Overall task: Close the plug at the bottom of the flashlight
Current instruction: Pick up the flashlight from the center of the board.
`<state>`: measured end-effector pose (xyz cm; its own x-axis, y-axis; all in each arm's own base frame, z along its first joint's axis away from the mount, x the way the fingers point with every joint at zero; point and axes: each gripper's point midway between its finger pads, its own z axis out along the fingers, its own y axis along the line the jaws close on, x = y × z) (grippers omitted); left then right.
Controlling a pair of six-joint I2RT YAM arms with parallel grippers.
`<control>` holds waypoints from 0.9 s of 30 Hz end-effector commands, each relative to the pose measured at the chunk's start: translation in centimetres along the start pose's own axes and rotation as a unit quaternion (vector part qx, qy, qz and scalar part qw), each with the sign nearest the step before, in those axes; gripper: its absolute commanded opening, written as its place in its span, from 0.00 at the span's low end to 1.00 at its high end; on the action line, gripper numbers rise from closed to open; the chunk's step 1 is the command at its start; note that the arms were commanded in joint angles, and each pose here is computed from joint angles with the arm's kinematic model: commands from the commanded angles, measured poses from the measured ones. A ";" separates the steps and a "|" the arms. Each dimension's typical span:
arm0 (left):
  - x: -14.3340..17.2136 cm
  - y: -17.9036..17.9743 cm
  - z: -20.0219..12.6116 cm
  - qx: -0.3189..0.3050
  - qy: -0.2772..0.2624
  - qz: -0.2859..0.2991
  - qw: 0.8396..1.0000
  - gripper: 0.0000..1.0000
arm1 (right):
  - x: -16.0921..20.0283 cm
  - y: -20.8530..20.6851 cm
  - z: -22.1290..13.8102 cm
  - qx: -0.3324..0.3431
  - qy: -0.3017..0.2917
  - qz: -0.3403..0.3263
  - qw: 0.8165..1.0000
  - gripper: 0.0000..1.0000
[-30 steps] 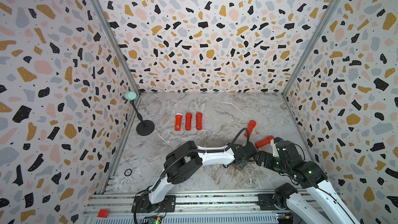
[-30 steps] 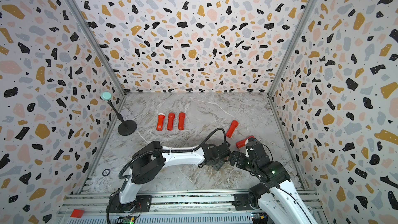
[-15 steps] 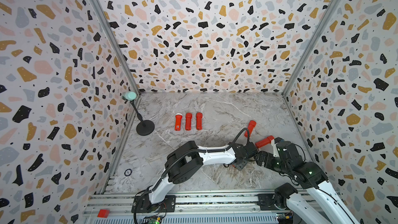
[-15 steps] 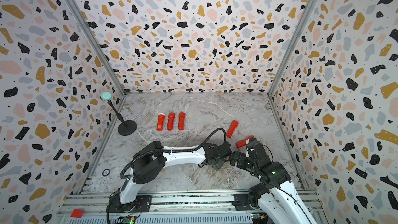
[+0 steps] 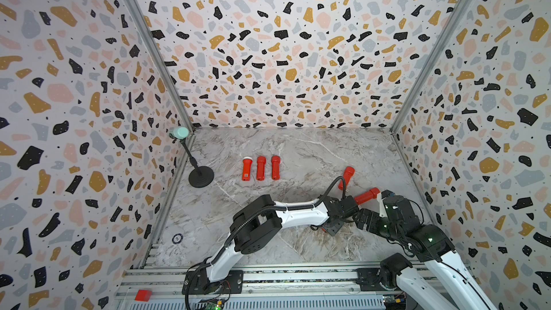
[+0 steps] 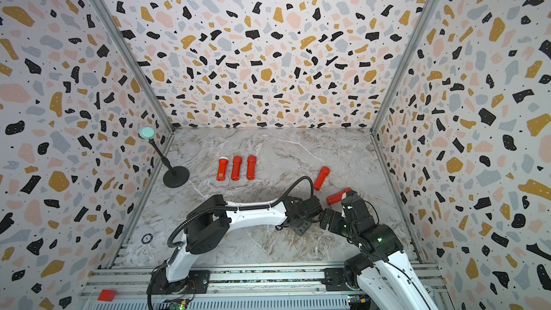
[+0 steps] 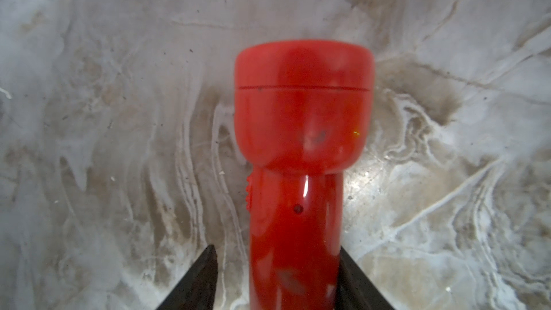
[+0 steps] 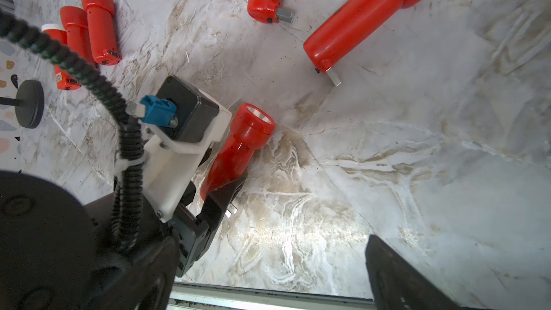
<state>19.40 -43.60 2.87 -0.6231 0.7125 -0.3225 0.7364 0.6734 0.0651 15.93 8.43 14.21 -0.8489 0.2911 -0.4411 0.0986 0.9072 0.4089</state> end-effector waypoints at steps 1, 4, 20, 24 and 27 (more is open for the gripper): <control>-0.2 -1.9 -0.1 0.013 -0.001 0.005 1.000 0.60 | 0.0 1.4 -0.2 -0.036 0.003 -0.013 0.999 0.99; -0.1 -2.2 0.0 0.016 0.006 0.004 1.000 0.60 | 0.1 1.4 -0.1 -0.036 0.004 -0.013 0.999 0.99; -0.9 -1.8 0.0 -0.003 0.011 -0.003 1.000 0.57 | 0.2 1.4 -0.1 -0.037 0.005 -0.015 0.999 0.99; -1.2 -2.0 0.0 -0.001 0.009 -0.005 1.000 0.57 | 0.1 1.4 -0.1 -0.037 0.003 -0.015 0.999 0.99; -1.4 -2.2 0.0 0.002 0.008 -0.007 1.000 0.57 | 0.0 1.4 -0.2 -0.038 0.002 -0.015 0.999 0.99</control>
<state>19.08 -43.48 2.70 -0.6568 0.7134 -0.2443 0.7202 0.6895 0.0769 16.18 7.23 13.88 -0.8288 0.3173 -0.4608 0.1452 0.9174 0.3705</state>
